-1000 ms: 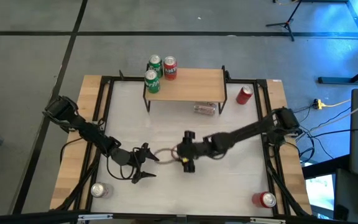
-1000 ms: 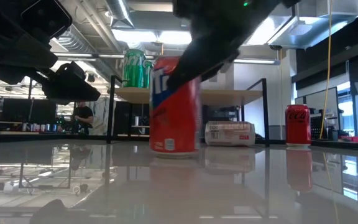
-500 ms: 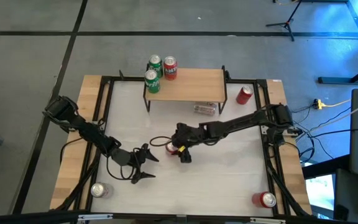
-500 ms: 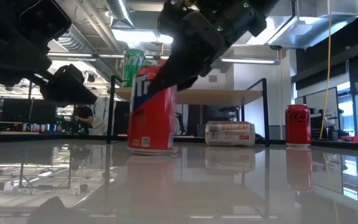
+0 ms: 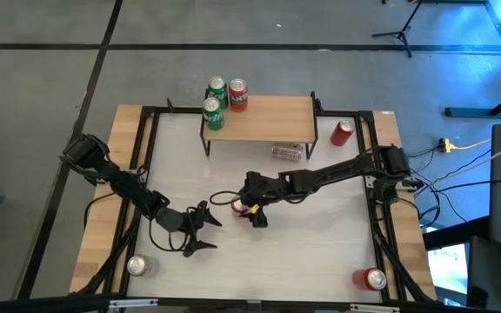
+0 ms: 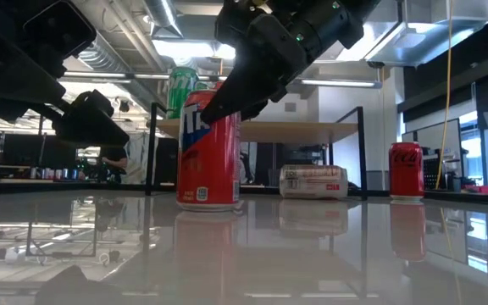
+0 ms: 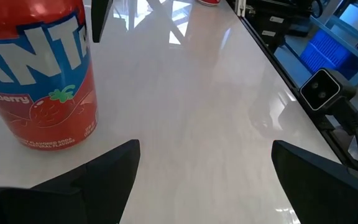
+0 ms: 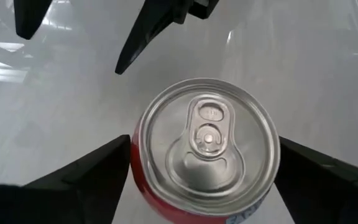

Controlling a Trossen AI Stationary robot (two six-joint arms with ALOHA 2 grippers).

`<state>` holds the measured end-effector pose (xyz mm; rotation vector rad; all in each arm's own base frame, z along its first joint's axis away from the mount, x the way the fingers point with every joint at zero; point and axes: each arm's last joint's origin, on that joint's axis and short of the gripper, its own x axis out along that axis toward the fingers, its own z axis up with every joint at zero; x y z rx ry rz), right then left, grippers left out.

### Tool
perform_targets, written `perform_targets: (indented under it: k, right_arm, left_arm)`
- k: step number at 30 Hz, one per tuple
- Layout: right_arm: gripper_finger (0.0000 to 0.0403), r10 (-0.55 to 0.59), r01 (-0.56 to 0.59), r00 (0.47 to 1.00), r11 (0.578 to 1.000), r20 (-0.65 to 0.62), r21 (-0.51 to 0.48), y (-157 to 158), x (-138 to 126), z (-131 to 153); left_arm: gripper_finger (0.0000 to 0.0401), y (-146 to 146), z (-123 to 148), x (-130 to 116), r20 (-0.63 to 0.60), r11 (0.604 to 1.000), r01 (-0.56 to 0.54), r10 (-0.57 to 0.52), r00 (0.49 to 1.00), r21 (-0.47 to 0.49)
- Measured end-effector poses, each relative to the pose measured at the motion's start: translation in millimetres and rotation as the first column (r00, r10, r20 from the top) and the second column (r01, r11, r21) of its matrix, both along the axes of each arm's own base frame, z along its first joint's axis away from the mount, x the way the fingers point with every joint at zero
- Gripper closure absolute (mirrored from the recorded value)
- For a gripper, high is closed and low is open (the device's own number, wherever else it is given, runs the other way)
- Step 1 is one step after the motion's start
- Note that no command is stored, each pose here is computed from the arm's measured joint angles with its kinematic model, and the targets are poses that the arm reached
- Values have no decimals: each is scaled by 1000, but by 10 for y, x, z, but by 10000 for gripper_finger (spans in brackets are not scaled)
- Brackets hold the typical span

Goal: Place canned beverage on shelf
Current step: Put the orange soda can on the shelf aligned with the other orange soda can

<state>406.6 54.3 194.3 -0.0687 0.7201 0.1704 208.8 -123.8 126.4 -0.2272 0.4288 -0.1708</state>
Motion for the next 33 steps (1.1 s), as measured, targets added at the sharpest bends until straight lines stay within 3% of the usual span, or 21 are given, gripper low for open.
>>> perform_targets:
  k: [8, 19, 25, 28, 33]
  right_arm:
    - [34, 0, 0, 999, 1000, -35, -5, -1, -6, 20]
    - [33, 6, -10, 989, 1000, -151, -24, 59, -5, 499]
    - [33, -55, 40, 969, 997, -240, -68, 274, -319, 762]
    - [33, -100, 76, 972, 990, -215, -119, 459, -491, 875]
    - [33, -178, 135, 968, 963, -176, -232, 792, -780, 763]
  left_arm:
    - [46, 0, 0, 0, 0, 1000, 0, 0, 1000, 0]
    - [46, 9, -1, 2, 7, 999, -27, 27, 1000, 19]
    - [46, 21, -10, 0, 4, 998, -55, 55, 998, 38]
    - [46, 30, -7, 9, 5, 997, -62, 62, 998, 38]
    - [46, 40, 75, 118, 27, 996, -77, 76, 997, 46]
